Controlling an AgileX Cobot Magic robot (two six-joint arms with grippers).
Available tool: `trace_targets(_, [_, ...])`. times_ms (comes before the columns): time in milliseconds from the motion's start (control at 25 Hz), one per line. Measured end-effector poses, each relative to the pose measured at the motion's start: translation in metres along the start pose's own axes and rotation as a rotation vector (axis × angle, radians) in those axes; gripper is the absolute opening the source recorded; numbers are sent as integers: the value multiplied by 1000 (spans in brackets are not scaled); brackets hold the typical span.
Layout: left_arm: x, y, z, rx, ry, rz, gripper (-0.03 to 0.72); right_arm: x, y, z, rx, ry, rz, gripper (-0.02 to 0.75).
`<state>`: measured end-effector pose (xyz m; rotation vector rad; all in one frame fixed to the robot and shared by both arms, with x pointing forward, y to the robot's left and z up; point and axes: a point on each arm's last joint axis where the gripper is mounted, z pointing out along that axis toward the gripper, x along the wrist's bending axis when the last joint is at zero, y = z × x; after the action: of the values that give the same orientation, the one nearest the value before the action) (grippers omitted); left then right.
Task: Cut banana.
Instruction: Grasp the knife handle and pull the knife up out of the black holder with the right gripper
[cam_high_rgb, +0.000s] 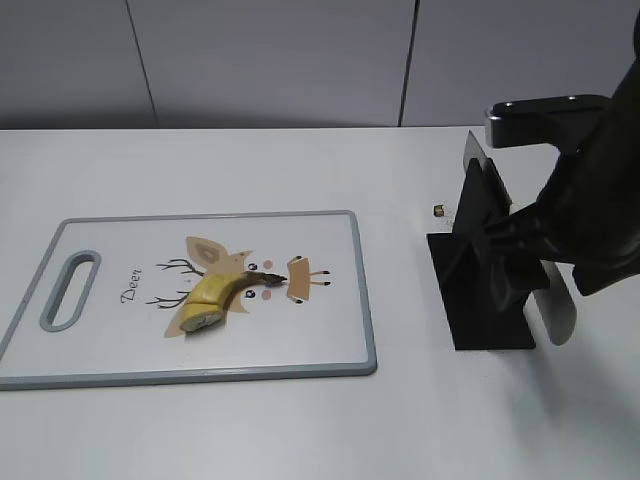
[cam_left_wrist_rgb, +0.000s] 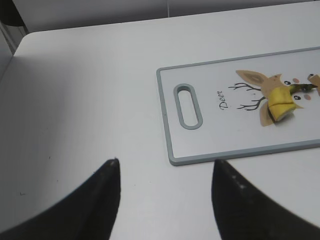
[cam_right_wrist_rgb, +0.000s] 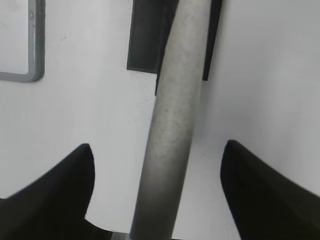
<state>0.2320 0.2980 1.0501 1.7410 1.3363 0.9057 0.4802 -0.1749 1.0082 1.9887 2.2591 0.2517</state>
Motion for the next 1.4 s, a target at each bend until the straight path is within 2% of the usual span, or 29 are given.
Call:
trace_targets(160, [0,0,0,0,0,0,562,1,2,11,29,-20,-9,579])
trace_targets(440, [0,0,0,0,0,0,562,2,4,23,64,-34,-12,471])
trace_targets(520, [0,0,0,0,0,0,562,2,4,23,64,-34,-12,412])
trace_targets(600, [0,0,0,0,0,0,562,2,4,23,64,-34,-12,324])
trace_targets(680, [0,0,0,0,0,0,562,2,4,23,64,-36,-5,193])
trace_targets(720, [0,0,0,0,0,0,562,1,4,23,64,-43,13,174])
trace_targets(1160, [0,0,0,0,0,0,562,1,4,21,56,-41,37,169])
trace_targets(1400, [0,0,0,0,0,0,562,-1,1,-1,-2,-5,93,163])
